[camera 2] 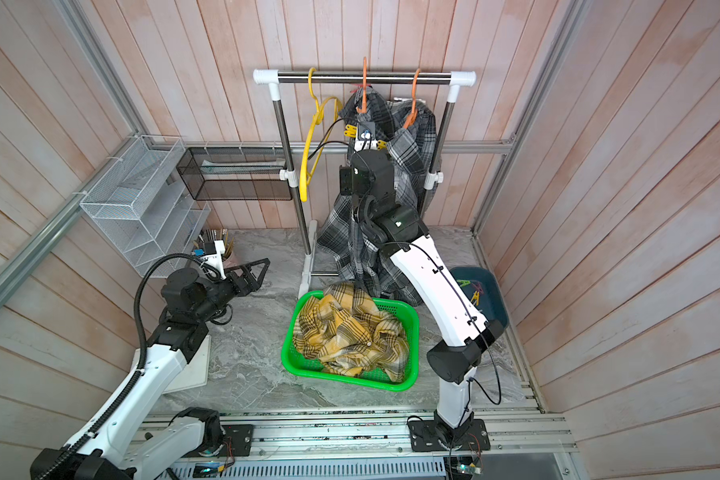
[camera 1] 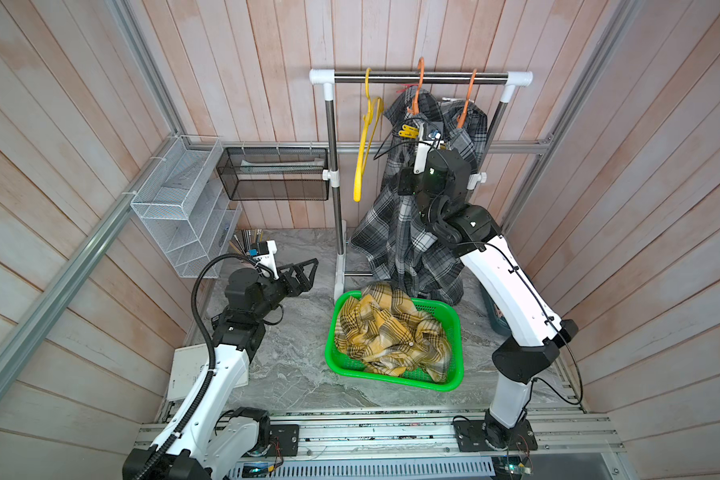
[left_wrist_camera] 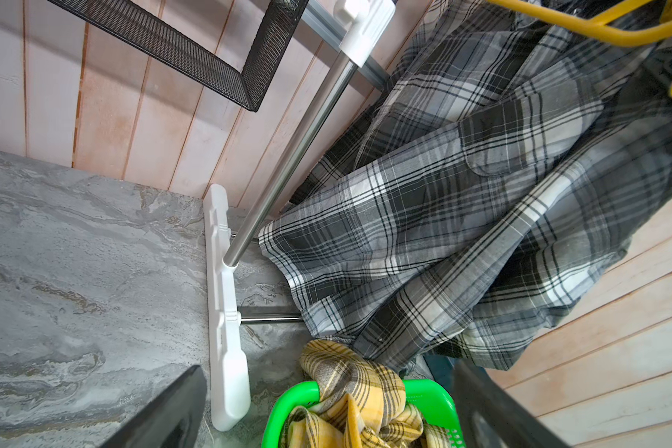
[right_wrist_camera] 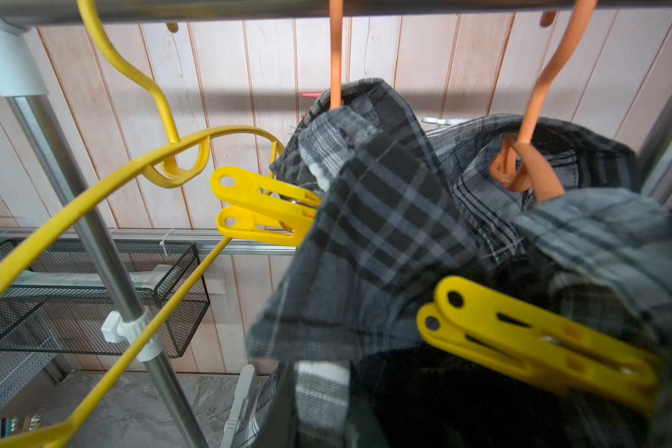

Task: Remove the clothespins securing long-sleeve shirts to the hanger
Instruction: Pick up the hanger from the clothesline.

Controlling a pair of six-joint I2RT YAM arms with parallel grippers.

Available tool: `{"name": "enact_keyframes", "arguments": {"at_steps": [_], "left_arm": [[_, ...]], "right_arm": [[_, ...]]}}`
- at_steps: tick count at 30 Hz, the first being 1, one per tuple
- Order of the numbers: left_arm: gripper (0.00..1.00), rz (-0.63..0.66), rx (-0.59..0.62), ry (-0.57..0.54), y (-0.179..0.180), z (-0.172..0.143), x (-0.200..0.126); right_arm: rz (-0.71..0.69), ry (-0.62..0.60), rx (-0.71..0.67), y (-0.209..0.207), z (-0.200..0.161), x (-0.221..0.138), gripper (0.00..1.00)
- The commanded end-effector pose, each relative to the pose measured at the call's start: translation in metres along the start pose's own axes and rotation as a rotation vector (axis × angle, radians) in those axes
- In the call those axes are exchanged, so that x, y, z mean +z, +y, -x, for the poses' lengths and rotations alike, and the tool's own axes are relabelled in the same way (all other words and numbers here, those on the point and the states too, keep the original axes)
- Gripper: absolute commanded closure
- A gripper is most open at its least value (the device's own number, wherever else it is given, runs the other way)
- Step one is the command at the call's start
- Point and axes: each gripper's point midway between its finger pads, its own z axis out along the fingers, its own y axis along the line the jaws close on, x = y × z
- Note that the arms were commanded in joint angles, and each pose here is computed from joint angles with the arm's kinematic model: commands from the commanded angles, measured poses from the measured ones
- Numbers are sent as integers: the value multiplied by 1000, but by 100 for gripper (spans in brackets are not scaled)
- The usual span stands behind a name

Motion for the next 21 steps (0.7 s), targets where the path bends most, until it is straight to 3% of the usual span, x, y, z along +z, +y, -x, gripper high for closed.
{"name": "enact_keyframes", "arguments": {"at_steps": [1,11,21], "left_arm": [[0,-19,-9,5,0,-2,2],[0,-34,-25,6,0,-3,4],[0,-40,-40,9,0,-5,5]], "right_arm": [[-6,-103,40,-11,39,-14,100],[-15,-173,12,-9,48,-35,100],[-17,-257,-2,-12,81,-42,100]]}}
